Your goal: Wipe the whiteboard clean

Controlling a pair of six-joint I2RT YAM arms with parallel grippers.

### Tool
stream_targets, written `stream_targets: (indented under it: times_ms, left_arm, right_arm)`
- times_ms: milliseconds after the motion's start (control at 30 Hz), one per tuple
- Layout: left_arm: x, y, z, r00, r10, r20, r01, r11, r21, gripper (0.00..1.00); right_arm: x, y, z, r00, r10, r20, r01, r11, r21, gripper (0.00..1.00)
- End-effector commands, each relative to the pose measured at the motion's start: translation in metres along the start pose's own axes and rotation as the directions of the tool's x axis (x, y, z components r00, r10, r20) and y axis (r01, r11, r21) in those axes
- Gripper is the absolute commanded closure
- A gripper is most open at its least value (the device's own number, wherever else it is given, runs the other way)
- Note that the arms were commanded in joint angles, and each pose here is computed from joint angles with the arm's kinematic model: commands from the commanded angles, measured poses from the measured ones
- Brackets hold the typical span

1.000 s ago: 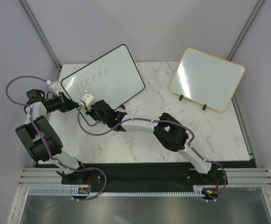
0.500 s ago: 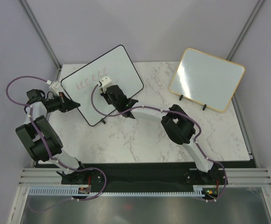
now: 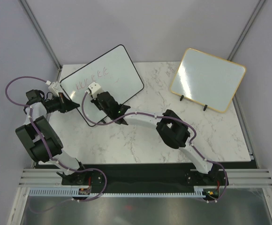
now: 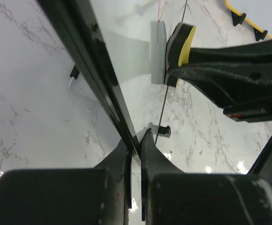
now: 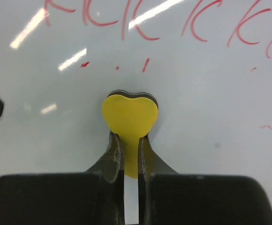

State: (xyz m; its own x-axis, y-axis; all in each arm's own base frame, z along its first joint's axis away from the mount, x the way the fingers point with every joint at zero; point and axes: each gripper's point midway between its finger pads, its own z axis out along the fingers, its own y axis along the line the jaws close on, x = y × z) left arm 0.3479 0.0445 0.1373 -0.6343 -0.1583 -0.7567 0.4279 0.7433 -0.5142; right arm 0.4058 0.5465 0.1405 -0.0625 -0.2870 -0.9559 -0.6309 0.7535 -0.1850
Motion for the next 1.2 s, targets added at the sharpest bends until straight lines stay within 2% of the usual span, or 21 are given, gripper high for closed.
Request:
stream_targets:
  times_ms: [0, 167, 367, 600, 767, 867, 1000, 1167]
  left_arm:
    - [-0.023, 0.034, -0.011, 0.95, 0.31, -0.042, -0.312, 0.936, -0.164, 0.98]
    - [-0.022, 0.036, -0.011, 0.949, 0.311, -0.048, -0.314, 0.934, -0.169, 0.98]
    - [-0.022, 0.037, -0.012, 0.946, 0.318, -0.055, -0.323, 0.93, -0.176, 0.98]
    - [-0.02, 0.038, -0.012, 0.947, 0.317, -0.058, -0.322, 0.93, -0.177, 0.98]
    - [-0.02, 0.038, -0.011, 0.948, 0.313, -0.058, -0.318, 0.932, -0.175, 0.98]
    - [-0.021, 0.039, -0.012, 0.948, 0.313, -0.058, -0.318, 0.931, -0.179, 0.98]
    - [-0.021, 0.038, -0.012, 0.947, 0.316, -0.057, -0.321, 0.931, -0.176, 0.98]
    - [-0.022, 0.036, -0.012, 0.946, 0.319, -0.053, -0.323, 0.931, -0.172, 0.98]
  right_arm:
    - [0.039, -0.089, 0.03, 0.991, 0.122, -0.055, -0.11, 0.978, 0.179, 1.0]
    - [0.073, -0.173, 0.026, 0.966, 0.251, -0.067, -0.215, 0.916, 0.34, 1.0]
    - [0.09, -0.208, 0.022, 0.953, 0.297, -0.053, -0.255, 0.888, 0.382, 1.0]
    - [0.071, -0.179, 0.032, 0.951, 0.309, -0.028, -0.293, 0.924, 0.245, 1.0]
    - [0.045, -0.115, 0.035, 0.96, 0.279, -0.004, -0.278, 0.958, 0.069, 1.0]
    - [0.045, -0.094, 0.033, 0.966, 0.26, -0.016, -0.259, 0.965, 0.041, 1.0]
    - [0.061, -0.099, 0.028, 0.958, 0.283, -0.053, -0.279, 0.957, 0.076, 1.0]
    - [0.07, -0.138, 0.025, 0.945, 0.321, -0.059, -0.308, 0.937, 0.164, 1.0]
